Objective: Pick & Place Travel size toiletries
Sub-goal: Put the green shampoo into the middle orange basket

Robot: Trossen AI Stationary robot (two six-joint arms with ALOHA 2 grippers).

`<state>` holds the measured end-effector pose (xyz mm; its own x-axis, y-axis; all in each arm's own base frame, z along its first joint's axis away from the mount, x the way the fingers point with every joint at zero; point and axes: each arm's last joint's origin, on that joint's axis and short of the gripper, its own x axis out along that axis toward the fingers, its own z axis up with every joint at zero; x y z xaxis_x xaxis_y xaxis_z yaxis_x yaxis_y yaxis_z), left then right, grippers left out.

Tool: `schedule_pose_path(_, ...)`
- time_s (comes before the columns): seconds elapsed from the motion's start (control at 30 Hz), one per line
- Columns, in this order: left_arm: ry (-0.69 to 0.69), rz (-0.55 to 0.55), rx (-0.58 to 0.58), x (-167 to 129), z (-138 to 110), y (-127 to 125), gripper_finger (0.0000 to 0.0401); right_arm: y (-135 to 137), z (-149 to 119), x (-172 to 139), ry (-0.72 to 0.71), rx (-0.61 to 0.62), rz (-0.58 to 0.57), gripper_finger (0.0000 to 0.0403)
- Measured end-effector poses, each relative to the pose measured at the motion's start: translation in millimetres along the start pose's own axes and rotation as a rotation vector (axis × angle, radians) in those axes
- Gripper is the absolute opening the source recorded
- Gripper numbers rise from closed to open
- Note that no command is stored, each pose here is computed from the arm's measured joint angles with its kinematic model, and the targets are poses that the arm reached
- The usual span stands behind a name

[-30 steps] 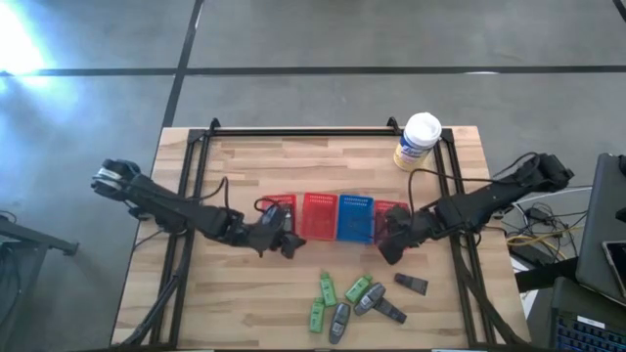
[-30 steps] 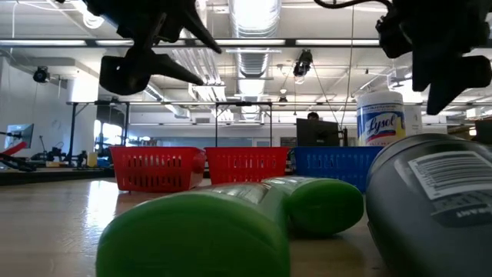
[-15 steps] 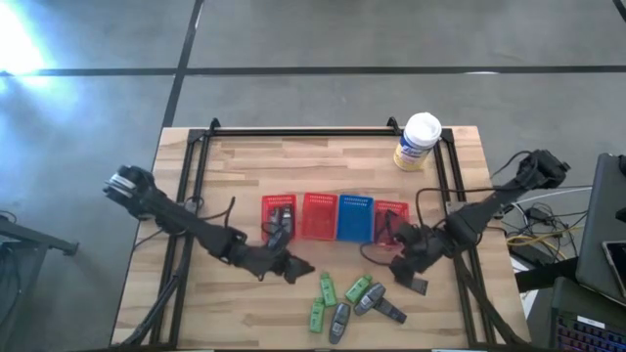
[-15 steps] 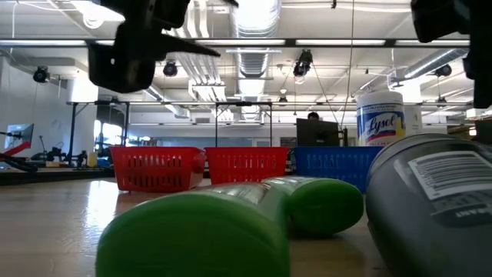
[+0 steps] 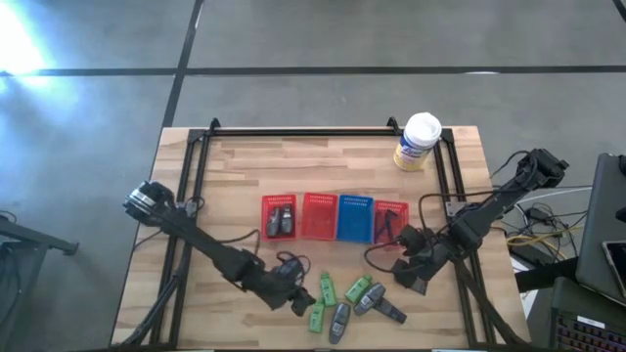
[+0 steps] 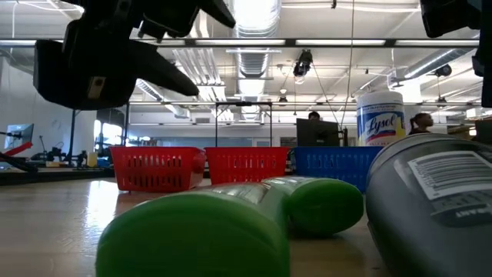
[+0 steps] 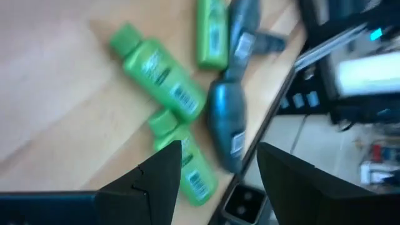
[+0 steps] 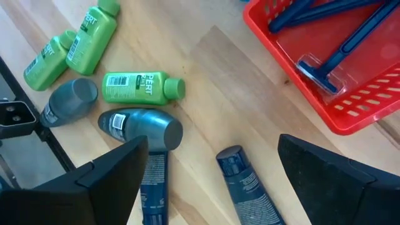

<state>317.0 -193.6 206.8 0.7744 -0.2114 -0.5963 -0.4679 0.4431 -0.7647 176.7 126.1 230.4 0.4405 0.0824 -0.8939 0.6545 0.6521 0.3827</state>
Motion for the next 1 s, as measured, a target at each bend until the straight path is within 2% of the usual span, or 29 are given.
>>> schedule_pose_path(0.23,0.086,0.085,0.016,10,-3,-12,0.0213,1,-4,-1,0.028,0.024,0.005,0.0353)
schedule_pose_path(0.43,0.101,0.228,-0.059,12,-3,-13,0.0213,1,-6,-1,0.033,0.066,0.004,0.0338)
schedule_pose_path(0.67,0.105,0.282,-0.097,19,-3,-31,0.0215,0,-6,-1,0.034,0.061,-0.004,0.0329)
schedule_pose_path(0.93,0.17,0.448,-0.079,48,-10,-43,0.0216,-2,-6,-1,0.036,0.026,-0.018,0.035)
schedule_pose_path(1.0,0.177,0.461,-0.08,56,-11,-46,0.0216,-2,-6,-1,0.036,0.016,-0.018,0.0356)
